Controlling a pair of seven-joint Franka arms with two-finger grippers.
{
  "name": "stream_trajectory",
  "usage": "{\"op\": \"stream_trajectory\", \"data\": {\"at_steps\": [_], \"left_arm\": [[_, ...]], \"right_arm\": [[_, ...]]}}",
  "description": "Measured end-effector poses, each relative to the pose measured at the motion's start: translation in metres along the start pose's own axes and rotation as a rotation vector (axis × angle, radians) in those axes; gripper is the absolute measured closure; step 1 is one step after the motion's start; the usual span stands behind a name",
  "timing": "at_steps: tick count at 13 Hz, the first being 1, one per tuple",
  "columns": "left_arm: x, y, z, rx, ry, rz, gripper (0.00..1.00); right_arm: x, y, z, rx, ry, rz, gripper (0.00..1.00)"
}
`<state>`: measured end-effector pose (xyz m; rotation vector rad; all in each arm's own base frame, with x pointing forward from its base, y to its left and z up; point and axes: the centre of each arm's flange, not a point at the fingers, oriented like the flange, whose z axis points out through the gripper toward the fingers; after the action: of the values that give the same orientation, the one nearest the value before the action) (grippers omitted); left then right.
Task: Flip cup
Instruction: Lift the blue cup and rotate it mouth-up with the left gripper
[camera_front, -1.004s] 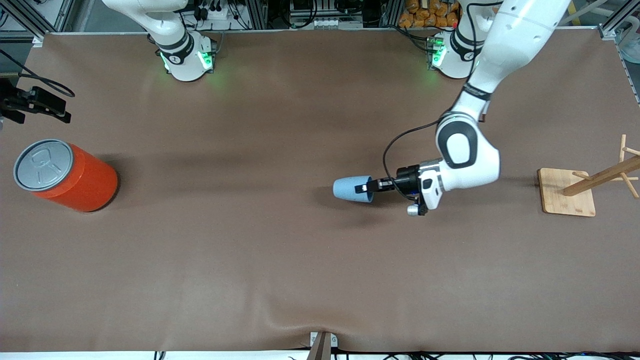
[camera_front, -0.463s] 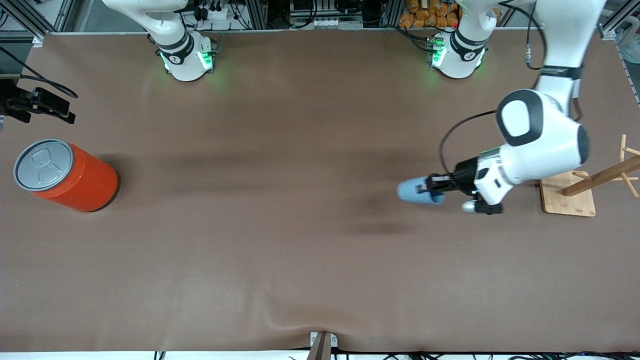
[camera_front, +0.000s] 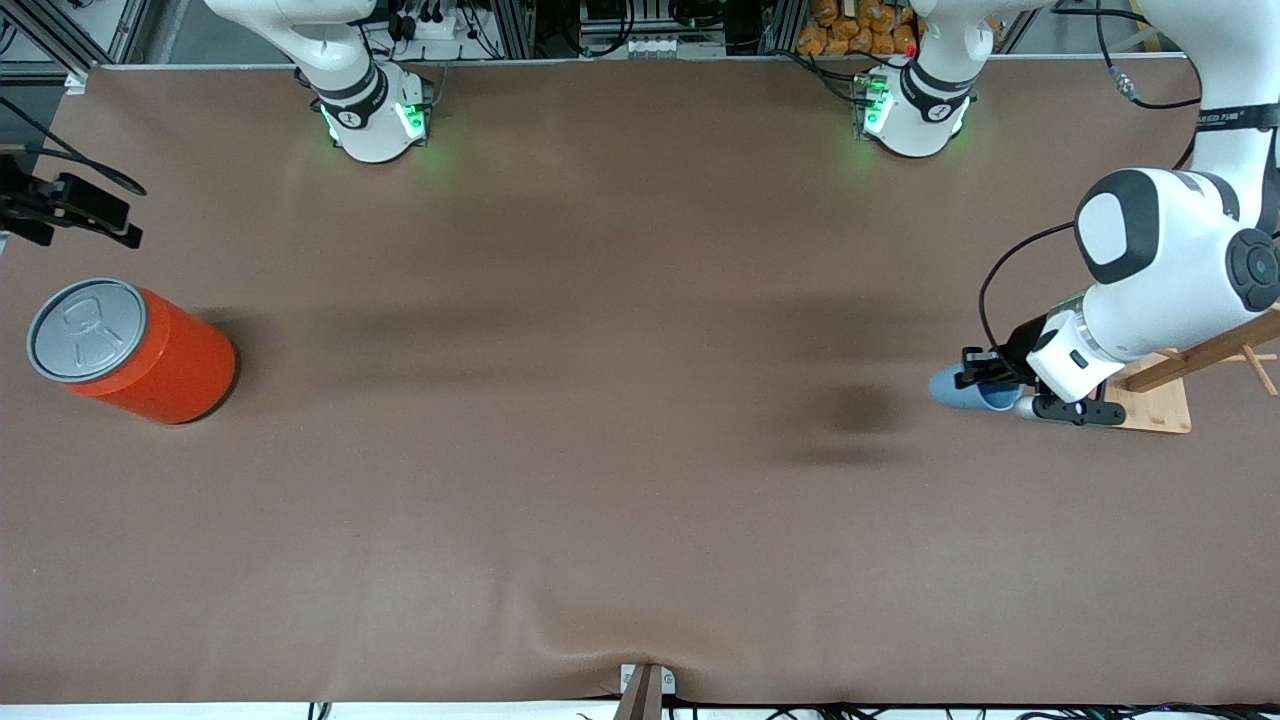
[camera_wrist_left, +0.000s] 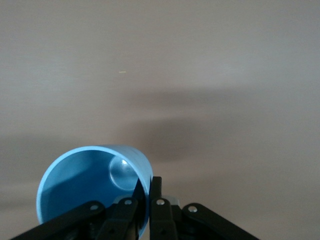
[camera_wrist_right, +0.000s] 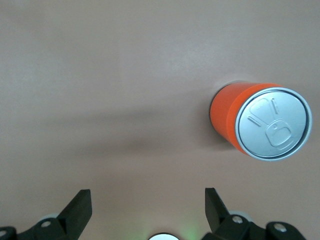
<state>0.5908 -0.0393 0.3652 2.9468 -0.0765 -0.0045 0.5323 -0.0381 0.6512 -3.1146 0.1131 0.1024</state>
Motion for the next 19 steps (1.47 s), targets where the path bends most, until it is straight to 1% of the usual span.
{"op": "stream_trajectory", "data": {"at_steps": [2,4,5,6,7,8,9,12,16,17,19], "left_arm": [[-0.014,-0.015,0.029,0.039,0.015,-0.001,0.94],[-0.029,-0.012,0.056,0.047,0.022,-0.012,0.94],[-0.032,-0.001,0.063,0.051,0.018,-0.029,0.94],[-0.035,0.019,0.068,0.071,0.013,-0.043,0.94],[-0.036,0.038,0.071,0.106,0.012,-0.05,0.94],[-0.038,0.048,0.074,0.133,0.014,-0.052,0.94],[-0.039,0.05,0.075,0.143,0.012,-0.053,0.94],[-0.041,0.042,0.091,0.144,-0.012,-0.064,0.94],[-0.04,0.036,0.113,0.135,-0.022,-0.073,0.94],[-0.04,0.036,0.114,0.134,-0.022,-0.073,0.87],[-0.038,0.037,0.112,0.133,-0.016,-0.073,0.65]], "right_arm": [[0.0,0.005,-0.001,0.011,0.004,0.01,0.0],[0.0,0.003,-0.001,0.028,0.004,0.007,0.0],[0.0,0.001,-0.001,0.034,0.003,0.004,0.0],[0.001,-0.001,0.0,0.036,0.001,0.0,0.0],[0.001,-0.003,0.001,0.037,-0.002,-0.003,0.0],[0.002,-0.005,0.003,0.037,-0.004,-0.005,0.0],[0.002,-0.006,0.004,0.037,-0.007,-0.008,0.0],[0.003,-0.008,0.005,0.037,-0.01,-0.011,0.0],[0.003,-0.008,0.005,0.037,-0.01,-0.011,0.0],[0.003,-0.008,0.005,0.037,-0.01,-0.011,0.0],[0.003,-0.007,0.005,0.037,-0.01,-0.009,0.0]]}}
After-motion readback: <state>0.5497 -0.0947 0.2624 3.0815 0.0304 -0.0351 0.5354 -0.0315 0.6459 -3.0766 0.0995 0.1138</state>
